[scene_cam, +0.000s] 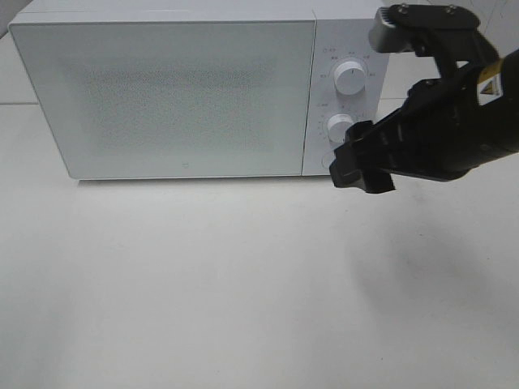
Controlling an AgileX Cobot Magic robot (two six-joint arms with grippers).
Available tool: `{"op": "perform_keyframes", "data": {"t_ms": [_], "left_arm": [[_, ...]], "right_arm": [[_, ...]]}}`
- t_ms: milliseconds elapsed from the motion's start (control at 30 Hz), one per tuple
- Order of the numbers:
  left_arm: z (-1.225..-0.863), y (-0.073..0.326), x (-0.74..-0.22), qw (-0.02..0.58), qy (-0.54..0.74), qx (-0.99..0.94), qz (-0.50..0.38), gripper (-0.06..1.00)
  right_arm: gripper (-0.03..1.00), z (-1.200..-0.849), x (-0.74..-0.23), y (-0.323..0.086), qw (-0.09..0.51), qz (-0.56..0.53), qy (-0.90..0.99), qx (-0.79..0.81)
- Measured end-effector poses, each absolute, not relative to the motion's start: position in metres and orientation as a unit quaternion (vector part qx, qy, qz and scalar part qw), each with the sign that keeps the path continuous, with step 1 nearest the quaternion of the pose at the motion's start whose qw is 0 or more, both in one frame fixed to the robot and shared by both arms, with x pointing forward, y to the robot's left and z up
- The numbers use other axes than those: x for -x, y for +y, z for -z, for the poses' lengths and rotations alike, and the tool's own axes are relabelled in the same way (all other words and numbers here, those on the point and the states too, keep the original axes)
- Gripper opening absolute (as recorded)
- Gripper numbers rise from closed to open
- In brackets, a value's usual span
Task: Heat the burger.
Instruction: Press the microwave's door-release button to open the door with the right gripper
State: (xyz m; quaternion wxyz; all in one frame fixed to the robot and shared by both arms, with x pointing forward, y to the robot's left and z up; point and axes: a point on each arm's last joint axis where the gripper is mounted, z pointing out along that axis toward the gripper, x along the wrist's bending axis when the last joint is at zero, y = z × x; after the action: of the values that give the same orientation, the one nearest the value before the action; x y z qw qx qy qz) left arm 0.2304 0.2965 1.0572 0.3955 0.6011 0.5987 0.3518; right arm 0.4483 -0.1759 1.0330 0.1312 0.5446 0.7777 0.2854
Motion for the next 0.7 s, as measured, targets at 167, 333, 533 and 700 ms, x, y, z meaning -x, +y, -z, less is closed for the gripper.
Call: {"op": "perform_keyframes", "data": {"t_ms": [167, 333, 533, 700], "left_arm": [[-1.057, 0.296, -0.23, 0.396, 0.599, -0.601, -0.352, 0.97], [-1.057, 0.296, -0.23, 0.396, 0.599, -0.601, -0.352, 0.97], [-1.057, 0.296, -0.23, 0.396, 0.599, -0.601, -0.352, 0.97], [-1.057, 0.296, -0.23, 0.396, 0.599, -0.601, -0.352, 0.97]], "right_arm": [[0.76, -1.053, -0.43, -0.187, 0.136, -0.295, 0.775, -0.542], [0.76, -1.08, -0.394, -0.208, 0.144, -0.304, 0.778, -0.53], [0.76, -1.093, -0.369, -0.222, 0.146, -0.306, 0.779, -0.528], [0.76, -1.101, -0.333, -0.245, 0.169, -0.325, 0.78, -0.507]]}}
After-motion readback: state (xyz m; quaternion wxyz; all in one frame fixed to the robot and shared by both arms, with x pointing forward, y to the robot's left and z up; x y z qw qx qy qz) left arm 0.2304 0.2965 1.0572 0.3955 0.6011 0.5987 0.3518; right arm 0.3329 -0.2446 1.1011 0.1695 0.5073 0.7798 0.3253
